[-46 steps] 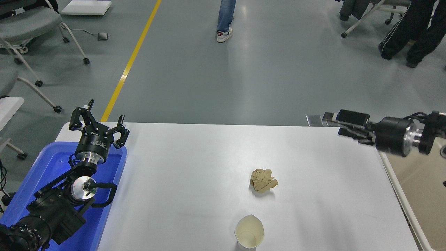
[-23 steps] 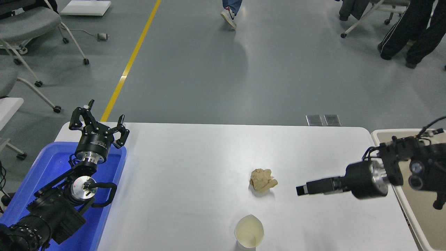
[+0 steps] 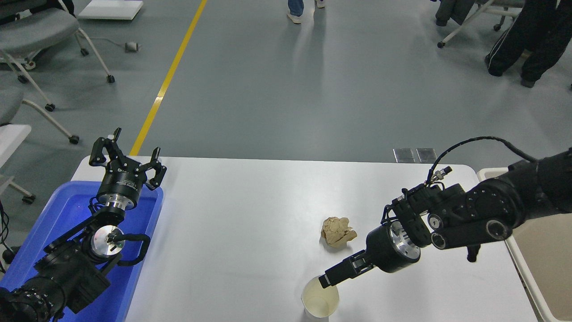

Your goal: Dispose of the paper cup in the dustbin

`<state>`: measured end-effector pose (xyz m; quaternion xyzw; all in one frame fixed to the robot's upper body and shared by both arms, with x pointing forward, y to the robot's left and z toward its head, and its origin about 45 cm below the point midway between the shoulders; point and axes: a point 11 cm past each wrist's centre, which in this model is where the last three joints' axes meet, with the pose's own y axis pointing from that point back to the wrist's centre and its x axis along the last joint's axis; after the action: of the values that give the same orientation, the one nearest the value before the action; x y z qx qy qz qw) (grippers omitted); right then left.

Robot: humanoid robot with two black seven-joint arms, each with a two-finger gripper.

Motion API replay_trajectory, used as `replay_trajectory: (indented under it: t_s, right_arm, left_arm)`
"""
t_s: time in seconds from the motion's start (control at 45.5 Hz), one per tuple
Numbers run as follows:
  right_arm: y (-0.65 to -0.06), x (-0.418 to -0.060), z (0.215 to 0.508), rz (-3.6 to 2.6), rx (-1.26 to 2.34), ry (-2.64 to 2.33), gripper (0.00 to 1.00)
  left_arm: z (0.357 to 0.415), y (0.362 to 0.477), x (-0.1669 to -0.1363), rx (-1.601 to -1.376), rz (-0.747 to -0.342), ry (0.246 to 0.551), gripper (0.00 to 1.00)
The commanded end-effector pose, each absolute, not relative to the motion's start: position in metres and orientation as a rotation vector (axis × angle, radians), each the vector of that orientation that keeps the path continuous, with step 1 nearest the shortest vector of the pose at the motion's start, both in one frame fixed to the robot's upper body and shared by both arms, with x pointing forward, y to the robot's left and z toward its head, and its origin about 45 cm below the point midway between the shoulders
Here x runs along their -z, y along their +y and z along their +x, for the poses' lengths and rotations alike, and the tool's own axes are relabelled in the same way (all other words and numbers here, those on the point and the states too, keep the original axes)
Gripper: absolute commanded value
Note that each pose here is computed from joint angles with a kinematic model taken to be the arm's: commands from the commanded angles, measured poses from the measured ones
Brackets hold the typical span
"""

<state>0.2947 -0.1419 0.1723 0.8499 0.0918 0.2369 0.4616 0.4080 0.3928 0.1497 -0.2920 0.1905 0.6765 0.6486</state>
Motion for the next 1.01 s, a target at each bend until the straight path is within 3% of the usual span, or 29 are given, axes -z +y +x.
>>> replay_trajectory:
  t_s: [0.0,0.132,0.33,0.593,0.637,0.659,0.725,0.791,0.857,0.989]
  right_arm:
    - [-0.139,-0.151,0.291,2.037,-0.567,0.166,0.97]
    - [-0.148,-0.142,0.287,2.025,-0.567,0.145,0.96]
    - [-0.149,-0.131,0.28,2.039,-0.568,0.121,0.87]
    - [-0.146,-0.121,0.27,2.059,-0.567,0.117,0.85]
    - [-0.145,-0.121,0.271,2.061,-0.568,0.115,0.78]
    - [-0.146,-0.12,0.27,2.061,-0.567,0.114,0.69]
    - [-0.146,-0.121,0.27,2.057,-0.578,0.126,0.27]
    - [-0.149,-0.12,0.27,2.047,-0.58,0.132,0.21]
    - [-0.153,-0.12,0.27,2.033,-0.58,0.137,0.0]
    - [-0.155,-0.122,0.273,2.026,-0.591,0.137,0.0]
  left_arm:
    - [0.408,0.393,-0.1499,-1.538,-0.665,0.433,1.0]
    - [0.408,0.393,-0.1499,-1.538,-0.665,0.433,1.0]
    - [0.408,0.393,-0.1497,-1.538,-0.663,0.433,1.0]
    - [0.408,0.393,-0.1498,-1.538,-0.665,0.433,1.0]
    - [0.408,0.393,-0.1499,-1.538,-0.665,0.433,1.0]
    - [0.408,0.393,-0.1499,-1.538,-0.665,0.433,1.0]
    - [0.408,0.393,-0.1499,-1.538,-0.665,0.433,1.0]
    - [0.408,0.393,-0.1499,-1.538,-0.665,0.433,1.0]
    - [0.408,0.393,-0.1497,-1.538,-0.663,0.433,1.0]
    - [0.408,0.393,-0.1499,-1.538,-0.665,0.433,1.0]
